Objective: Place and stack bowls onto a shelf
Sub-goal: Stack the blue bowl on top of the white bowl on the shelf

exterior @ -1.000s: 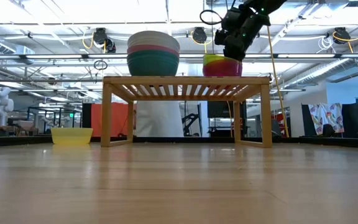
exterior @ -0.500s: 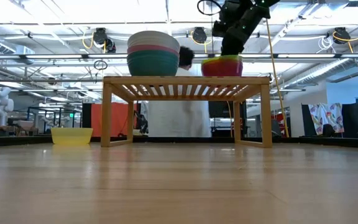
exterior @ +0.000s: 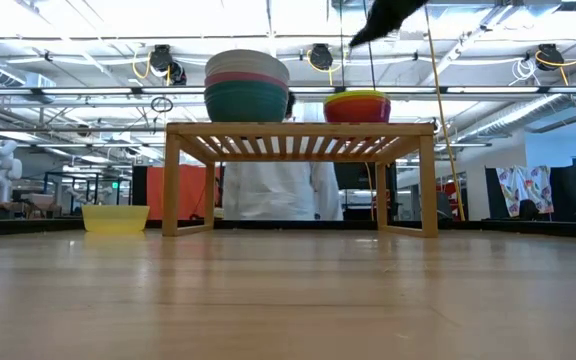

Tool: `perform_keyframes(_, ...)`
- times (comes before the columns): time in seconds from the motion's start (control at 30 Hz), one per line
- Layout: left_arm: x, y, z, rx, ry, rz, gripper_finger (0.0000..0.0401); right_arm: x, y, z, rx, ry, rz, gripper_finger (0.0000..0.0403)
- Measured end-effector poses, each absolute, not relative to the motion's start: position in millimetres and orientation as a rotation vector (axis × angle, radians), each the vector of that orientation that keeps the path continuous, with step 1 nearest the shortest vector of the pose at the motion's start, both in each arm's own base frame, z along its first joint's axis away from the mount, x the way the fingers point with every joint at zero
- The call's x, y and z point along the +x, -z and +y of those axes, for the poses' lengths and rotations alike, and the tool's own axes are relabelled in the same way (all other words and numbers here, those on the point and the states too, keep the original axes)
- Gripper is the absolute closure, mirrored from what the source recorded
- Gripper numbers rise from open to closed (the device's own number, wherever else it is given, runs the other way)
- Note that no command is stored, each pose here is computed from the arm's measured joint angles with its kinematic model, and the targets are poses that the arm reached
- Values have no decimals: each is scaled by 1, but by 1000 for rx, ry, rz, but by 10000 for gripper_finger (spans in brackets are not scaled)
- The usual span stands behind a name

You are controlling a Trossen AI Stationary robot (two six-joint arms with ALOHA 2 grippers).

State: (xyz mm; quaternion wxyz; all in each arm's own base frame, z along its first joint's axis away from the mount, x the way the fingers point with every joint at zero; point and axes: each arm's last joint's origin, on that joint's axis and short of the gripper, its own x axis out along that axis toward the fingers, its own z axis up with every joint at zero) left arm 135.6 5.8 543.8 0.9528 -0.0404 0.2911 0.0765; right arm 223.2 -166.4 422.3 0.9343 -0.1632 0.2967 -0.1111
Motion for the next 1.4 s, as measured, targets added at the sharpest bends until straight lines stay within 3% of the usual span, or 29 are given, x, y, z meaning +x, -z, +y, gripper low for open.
perform_keyframes(0.17, 149, -529, -2, -117, -90, 675, 318, 199, -447, -142, -367, 300, 534, 281)
perform_keyframes(0.57, 176, -456, -63, -348, 93, 1090, 318, 157, -477, -109, -345, 415, 402, 281)
perform_keyframes(0.9, 169, -397, -114, -406, 2, 1382, 319, 153, -479, -106, -329, 421, 387, 281)
perform_keyframes(1.17, 168, -384, -131, -432, 36, 1396, 329, 154, -479, -107, -304, 425, 382, 281)
perform_keyframes(1.4, 171, -386, -134, -452, 62, 1361, 394, 154, -479, -107, -299, 423, 380, 281)
